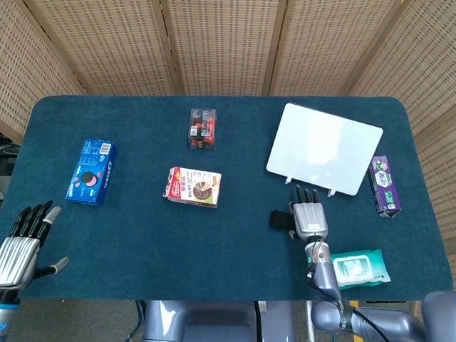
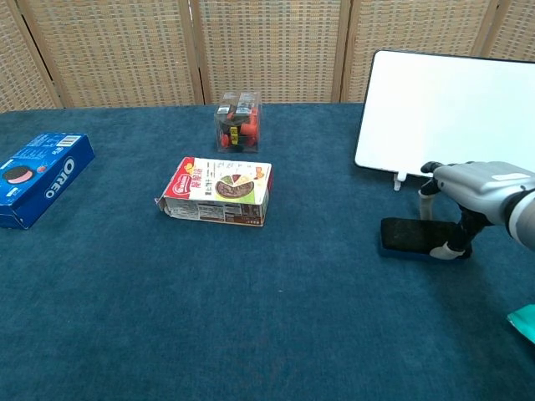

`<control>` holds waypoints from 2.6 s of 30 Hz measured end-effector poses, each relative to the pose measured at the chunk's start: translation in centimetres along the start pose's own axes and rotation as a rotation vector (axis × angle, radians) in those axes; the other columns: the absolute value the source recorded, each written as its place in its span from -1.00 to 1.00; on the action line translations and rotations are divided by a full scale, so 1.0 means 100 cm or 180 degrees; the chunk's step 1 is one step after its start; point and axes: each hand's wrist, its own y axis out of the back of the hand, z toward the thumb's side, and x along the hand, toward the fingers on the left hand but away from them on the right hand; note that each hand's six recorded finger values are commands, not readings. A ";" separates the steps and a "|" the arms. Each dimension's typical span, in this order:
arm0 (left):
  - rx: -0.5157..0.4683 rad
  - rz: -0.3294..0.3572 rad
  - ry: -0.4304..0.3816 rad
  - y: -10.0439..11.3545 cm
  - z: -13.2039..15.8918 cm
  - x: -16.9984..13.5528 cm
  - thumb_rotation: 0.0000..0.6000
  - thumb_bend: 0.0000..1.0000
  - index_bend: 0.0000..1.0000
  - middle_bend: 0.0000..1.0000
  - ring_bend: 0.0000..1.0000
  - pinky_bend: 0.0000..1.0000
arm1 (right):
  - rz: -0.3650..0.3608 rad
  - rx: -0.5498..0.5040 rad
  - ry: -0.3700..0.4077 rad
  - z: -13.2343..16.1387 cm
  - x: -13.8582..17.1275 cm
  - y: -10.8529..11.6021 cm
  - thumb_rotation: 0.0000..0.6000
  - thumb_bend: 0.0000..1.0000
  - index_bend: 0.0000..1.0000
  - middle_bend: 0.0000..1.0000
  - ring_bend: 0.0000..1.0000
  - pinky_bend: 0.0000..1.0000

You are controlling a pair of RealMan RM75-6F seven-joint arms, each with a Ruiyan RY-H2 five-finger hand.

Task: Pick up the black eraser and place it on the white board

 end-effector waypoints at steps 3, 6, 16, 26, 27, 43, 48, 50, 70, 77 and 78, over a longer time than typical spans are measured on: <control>-0.0001 0.0004 -0.0001 0.000 0.000 0.000 1.00 -1.00 -1.00 -1.00 -1.00 -1.00 | -0.0073 -0.0005 0.0006 0.000 0.002 0.008 1.00 -0.48 0.04 -1.00 -1.00 -1.00; -0.0004 0.0009 -0.0003 0.000 0.000 0.000 1.00 -1.00 -1.00 -1.00 -1.00 -1.00 | -0.0134 -0.0014 0.0004 0.000 0.004 0.015 1.00 -0.48 0.05 -1.00 -1.00 -1.00; -0.0001 0.0022 -0.0009 0.001 0.001 0.000 1.00 -1.00 -1.00 -1.00 -1.00 -1.00 | -0.0447 -0.0095 0.0014 -0.003 0.008 0.050 1.00 -0.48 0.08 -1.00 -1.00 -1.00; -0.0025 0.0088 -0.0027 0.003 0.001 0.000 1.00 -1.00 -1.00 -1.00 -1.00 -1.00 | -0.1098 -0.0475 0.0038 -0.008 0.001 0.113 1.00 -0.48 0.09 -0.96 -1.00 -1.00; -0.0027 0.0090 -0.0029 0.003 0.001 0.001 1.00 -1.00 -1.00 -1.00 -1.00 -1.00 | -0.1159 -0.0507 0.0041 -0.009 0.000 0.117 1.00 -0.48 0.10 -0.96 -1.00 -1.00; -0.0038 0.0168 0.0004 0.003 -0.001 0.008 1.00 -1.00 -1.00 -1.00 -1.00 -1.00 | -0.1643 -0.0906 -0.0208 -0.042 -0.053 0.156 1.00 -0.48 0.12 -0.94 -1.00 -1.00; -0.0063 0.0192 0.0011 0.003 -0.001 0.009 1.00 -1.00 -1.00 -1.00 -1.00 -1.00 | -0.1709 -0.0950 -0.0311 -0.051 -0.067 0.158 1.00 -0.48 0.12 -0.94 -1.00 -1.00; -0.0066 0.0186 0.0019 0.002 -0.002 0.009 1.00 -1.00 -1.00 -1.00 -1.00 -1.00 | -0.1730 -0.0956 -0.0347 -0.054 -0.072 0.157 1.00 -0.48 0.12 -0.94 -1.00 -1.00; -0.0059 0.0090 0.0045 -0.005 -0.002 0.012 1.00 -1.00 -1.00 -1.00 -1.00 -1.00 | -0.1618 -0.0973 -0.0648 -0.087 -0.105 0.121 1.00 -0.48 0.12 -0.94 -1.00 -1.00; -0.0064 0.0069 0.0052 -0.006 -0.002 0.012 1.00 -1.00 -1.00 -1.00 -1.00 -1.00 | -0.1584 -0.0948 -0.0716 -0.094 -0.108 0.115 1.00 -0.48 0.12 -0.94 -1.00 -1.00; -0.0067 0.0068 0.0049 -0.006 -0.002 0.012 1.00 -1.00 -1.00 -1.00 -1.00 -1.00 | -0.1579 -0.0942 -0.0725 -0.095 -0.109 0.114 1.00 -0.48 0.12 -0.94 -1.00 -1.00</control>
